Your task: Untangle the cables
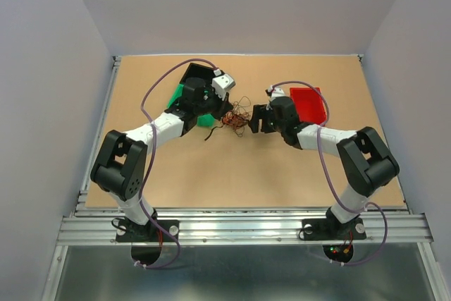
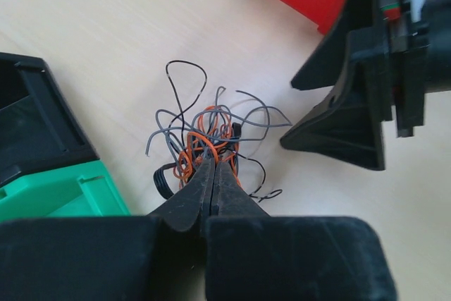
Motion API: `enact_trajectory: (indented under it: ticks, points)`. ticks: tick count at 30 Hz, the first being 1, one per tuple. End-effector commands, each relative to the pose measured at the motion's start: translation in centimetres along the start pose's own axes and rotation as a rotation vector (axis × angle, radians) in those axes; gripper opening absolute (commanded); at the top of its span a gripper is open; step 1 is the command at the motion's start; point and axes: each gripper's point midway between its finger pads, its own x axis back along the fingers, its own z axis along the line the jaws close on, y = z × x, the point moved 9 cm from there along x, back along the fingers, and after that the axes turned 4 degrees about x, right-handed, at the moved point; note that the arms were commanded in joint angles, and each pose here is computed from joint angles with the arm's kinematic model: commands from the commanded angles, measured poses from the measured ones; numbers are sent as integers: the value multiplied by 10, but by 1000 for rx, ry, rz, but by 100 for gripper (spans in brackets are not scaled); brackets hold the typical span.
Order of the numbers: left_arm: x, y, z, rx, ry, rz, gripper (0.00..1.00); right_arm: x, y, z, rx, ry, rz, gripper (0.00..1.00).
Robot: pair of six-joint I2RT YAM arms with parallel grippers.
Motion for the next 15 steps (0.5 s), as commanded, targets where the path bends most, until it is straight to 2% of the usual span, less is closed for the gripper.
enact_trajectory:
  ticks: [1, 7, 11, 15]
  points:
    - [2, 11, -6, -42, -35, -40, 0, -9, 41, 27, 96, 152, -154, 76]
    - [-1, 9, -3, -25, -14, -31, 0, -25, 54, 37, 185, 181, -183, 78]
    - [-3, 9, -1, -16, -10, -24, 0, -48, 43, 38, 185, 196, -106, 75]
    - [-3, 9, 0, -7, -12, -18, 0, -53, 35, 38, 154, 183, -82, 72]
